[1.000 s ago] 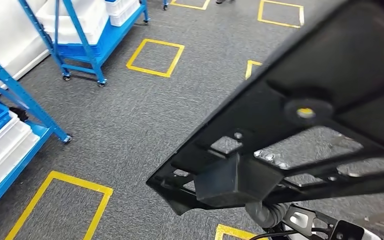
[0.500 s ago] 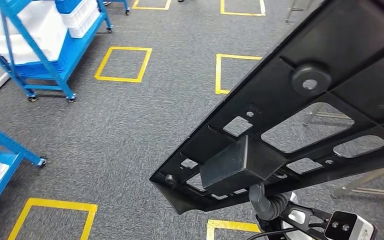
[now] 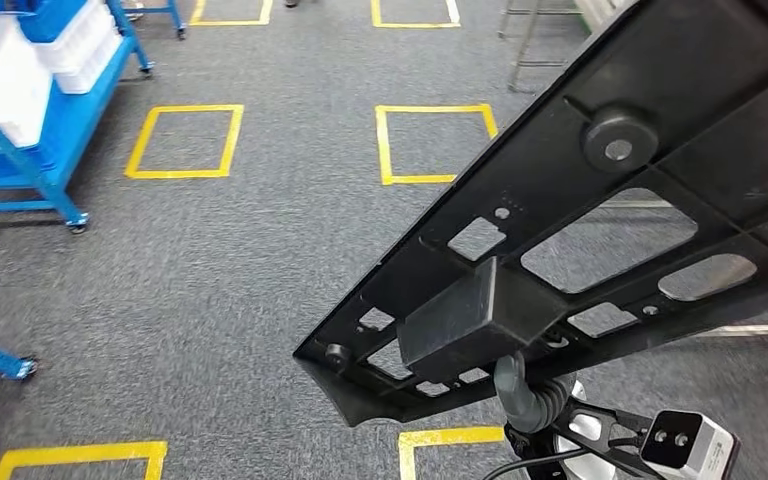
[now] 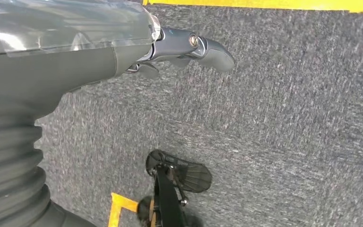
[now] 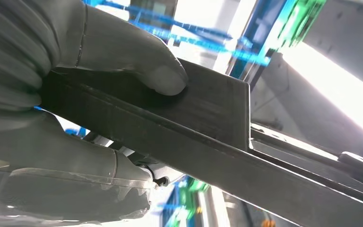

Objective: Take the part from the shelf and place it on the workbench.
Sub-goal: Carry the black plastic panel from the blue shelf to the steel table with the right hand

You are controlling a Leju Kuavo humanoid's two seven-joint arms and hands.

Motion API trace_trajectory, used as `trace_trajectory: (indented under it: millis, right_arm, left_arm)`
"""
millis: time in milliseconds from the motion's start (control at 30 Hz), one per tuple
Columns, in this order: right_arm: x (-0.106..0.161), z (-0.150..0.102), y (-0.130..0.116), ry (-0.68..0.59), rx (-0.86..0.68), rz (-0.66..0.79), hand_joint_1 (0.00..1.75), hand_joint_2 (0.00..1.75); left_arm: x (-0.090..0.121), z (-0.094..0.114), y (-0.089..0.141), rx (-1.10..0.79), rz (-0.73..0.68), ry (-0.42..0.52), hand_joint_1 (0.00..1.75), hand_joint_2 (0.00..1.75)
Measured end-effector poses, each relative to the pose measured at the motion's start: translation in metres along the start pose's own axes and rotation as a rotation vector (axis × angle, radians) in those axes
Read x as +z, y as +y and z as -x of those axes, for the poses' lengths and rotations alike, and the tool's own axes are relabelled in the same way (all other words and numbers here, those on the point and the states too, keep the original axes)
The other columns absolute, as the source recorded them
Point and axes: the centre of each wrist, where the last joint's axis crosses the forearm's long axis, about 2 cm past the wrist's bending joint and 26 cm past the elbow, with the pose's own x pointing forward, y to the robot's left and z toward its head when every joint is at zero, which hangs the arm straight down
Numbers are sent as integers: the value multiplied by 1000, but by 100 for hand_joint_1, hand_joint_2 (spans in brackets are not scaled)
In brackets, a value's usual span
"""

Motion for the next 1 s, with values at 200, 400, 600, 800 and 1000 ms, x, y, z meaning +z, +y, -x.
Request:
trace_trajectory:
  millis: [200,400,600,800,1000]
  right_arm:
    - [0,0,-3,-1,-1,-6,175,175]
    - [-1,0,-1,-9,1,4,175,175]
    - [0,0,0,-6,3,6,175,175]
    - [-1,-1,2,-1,27,-12,175,175]
    - [-3,-3,0,-1,48,-30,175,175]
  left_arm:
    - [0,-1,0,4,2,-3,0,175]
    - [0,-2,-4,4,10,-10,0,175]
    - [1,2,-3,-1,10,-5,0,175]
    - [1,1,-3,-6,9,-5,0,175]
    - [0,0,-2,-12,12,-6,0,175]
